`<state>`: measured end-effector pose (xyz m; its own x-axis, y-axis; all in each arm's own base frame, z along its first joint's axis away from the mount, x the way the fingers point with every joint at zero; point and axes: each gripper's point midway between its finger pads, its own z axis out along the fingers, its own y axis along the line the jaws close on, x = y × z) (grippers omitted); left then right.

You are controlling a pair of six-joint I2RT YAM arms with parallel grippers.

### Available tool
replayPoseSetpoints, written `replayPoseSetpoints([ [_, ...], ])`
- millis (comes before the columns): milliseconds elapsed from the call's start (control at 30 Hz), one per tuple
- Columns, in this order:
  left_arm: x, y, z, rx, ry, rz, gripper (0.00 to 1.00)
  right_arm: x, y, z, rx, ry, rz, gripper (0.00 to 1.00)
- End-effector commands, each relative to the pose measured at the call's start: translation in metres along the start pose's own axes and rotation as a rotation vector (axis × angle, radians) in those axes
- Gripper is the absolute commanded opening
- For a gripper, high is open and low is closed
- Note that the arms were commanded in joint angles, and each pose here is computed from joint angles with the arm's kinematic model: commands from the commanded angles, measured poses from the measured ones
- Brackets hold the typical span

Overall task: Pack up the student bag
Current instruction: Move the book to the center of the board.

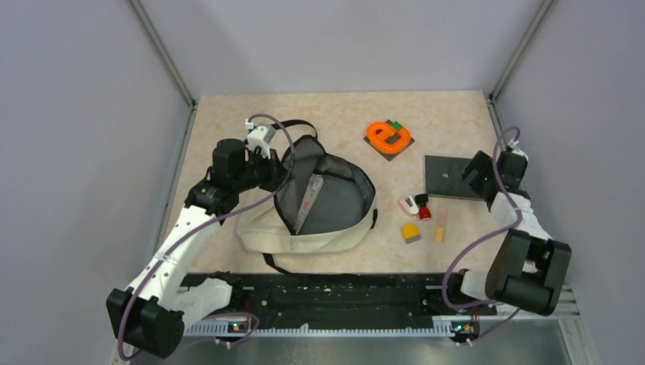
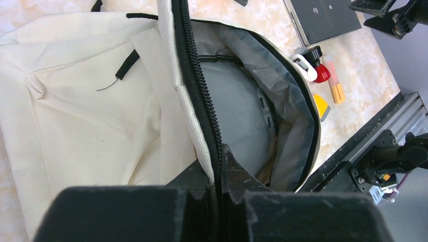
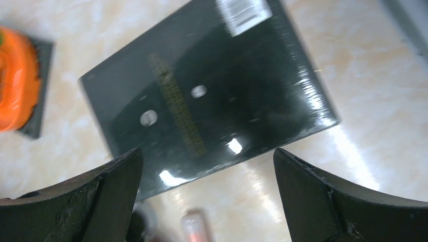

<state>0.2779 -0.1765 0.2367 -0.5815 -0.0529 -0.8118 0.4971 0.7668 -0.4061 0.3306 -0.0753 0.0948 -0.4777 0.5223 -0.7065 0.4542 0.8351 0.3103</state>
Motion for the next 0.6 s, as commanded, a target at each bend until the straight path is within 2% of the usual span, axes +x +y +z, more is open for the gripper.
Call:
replayPoseSetpoints([
  [0,-0.021,0.000,-0.004,-0.018,-0.073,0.019,0.00,-0.054,-0.033,0.020,0.073,-0.107,0.028,0.97],
  [233,-0.018,0.004,-0.002,-0.037,-0.059,0.009,0.00,-0.073,-0.076,0.051,0.213,-0.090,-0.013,0.97],
  [367,-0.019,0.002,-0.003,-0.028,-0.058,0.006,0.00,-0.072,-0.074,0.073,0.123,-0.012,-0.036,0.96],
  [467,-0.018,0.002,-0.003,-0.030,-0.057,0.004,0.00,-0.066,-0.062,0.084,0.035,0.062,-0.067,0.90],
  [567,-0.018,0.002,-0.002,-0.030,-0.055,0.003,0.00,-0.065,-0.050,0.087,-0.046,0.073,-0.096,0.89],
])
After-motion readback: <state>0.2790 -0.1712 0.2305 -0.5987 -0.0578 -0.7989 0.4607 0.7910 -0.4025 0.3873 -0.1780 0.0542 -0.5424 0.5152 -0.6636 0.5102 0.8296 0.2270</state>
